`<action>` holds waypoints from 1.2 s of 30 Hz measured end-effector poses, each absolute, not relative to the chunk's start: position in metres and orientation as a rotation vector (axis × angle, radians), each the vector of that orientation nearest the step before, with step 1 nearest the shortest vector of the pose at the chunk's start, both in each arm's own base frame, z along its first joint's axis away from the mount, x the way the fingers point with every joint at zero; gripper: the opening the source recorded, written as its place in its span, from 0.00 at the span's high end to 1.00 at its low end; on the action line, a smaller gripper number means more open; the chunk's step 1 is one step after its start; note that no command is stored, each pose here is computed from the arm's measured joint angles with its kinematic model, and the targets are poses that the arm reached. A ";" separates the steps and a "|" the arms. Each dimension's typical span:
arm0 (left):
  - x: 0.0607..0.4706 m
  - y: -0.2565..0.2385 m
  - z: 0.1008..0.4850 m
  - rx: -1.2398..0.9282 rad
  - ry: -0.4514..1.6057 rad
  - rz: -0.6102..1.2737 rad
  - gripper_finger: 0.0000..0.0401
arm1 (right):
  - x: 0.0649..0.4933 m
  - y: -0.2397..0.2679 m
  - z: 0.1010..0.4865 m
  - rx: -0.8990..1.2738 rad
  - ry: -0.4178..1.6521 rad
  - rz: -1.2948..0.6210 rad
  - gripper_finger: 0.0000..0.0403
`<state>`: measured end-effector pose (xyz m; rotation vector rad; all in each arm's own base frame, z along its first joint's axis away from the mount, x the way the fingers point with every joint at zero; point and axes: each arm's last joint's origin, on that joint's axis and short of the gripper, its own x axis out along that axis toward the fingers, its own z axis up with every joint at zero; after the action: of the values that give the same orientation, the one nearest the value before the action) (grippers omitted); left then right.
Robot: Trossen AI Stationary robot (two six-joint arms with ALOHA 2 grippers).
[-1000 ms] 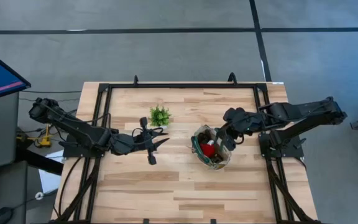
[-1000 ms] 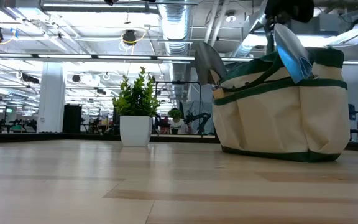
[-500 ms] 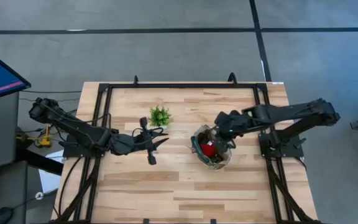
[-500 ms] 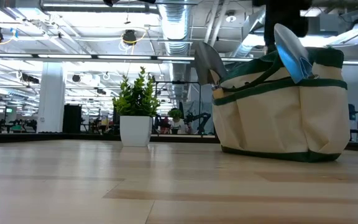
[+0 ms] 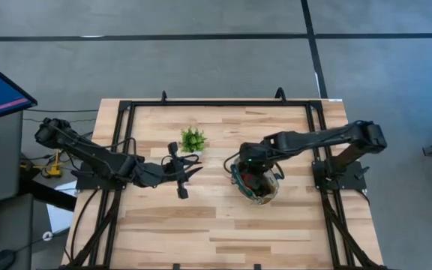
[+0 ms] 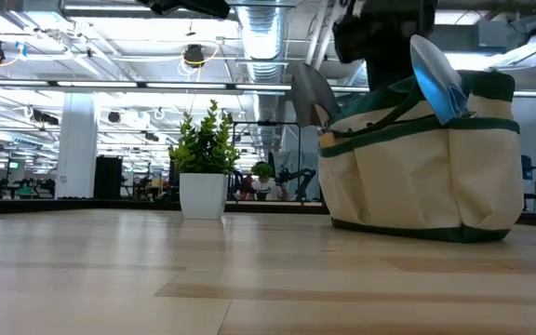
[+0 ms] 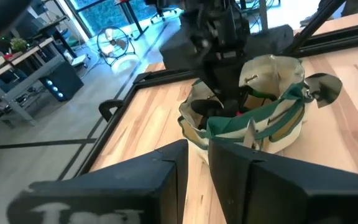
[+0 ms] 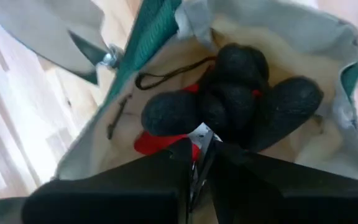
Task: Pick & Place Garden tools in Gardening bag
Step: Put the green fruit pruner into the white gardening bag, then return to Home Position
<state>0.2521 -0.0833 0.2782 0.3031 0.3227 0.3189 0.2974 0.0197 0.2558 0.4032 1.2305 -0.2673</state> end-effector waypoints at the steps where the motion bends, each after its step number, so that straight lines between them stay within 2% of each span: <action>1: 0.252 -0.083 0.278 0.303 0.323 0.319 0.87 | 0.299 0.018 0.253 0.401 1.245 -0.264 0.95; 8: 0.252 -0.083 0.277 0.291 0.334 0.321 0.87 | 0.301 0.013 0.249 0.401 1.256 -0.266 0.94; 18: 0.252 -0.083 0.277 0.289 0.332 0.321 0.87 | 0.299 0.013 0.253 0.415 1.268 -0.246 0.66; 23: 0.252 -0.083 0.277 0.289 0.332 0.321 0.87 | 0.300 0.011 0.278 0.465 1.277 -0.199 0.60; 28: 0.252 -0.083 0.277 0.290 0.334 0.321 0.87 | 0.305 0.015 0.317 0.375 1.177 -0.105 0.67; 30: 0.251 -0.083 0.276 0.296 0.343 0.320 0.87 | 0.303 0.017 0.330 0.310 1.121 -0.062 0.74; 34: 0.250 -0.083 0.274 0.341 0.371 0.319 0.90 | 0.288 0.019 0.349 0.194 1.037 -0.070 0.95; 36: 0.249 -0.082 0.272 0.383 0.393 0.330 0.94 | 0.277 0.022 0.360 0.135 0.991 -0.082 0.97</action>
<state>0.2493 -0.0817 0.2723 0.3828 0.3925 0.3299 0.2769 0.0218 0.3602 0.1346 0.9907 -0.0819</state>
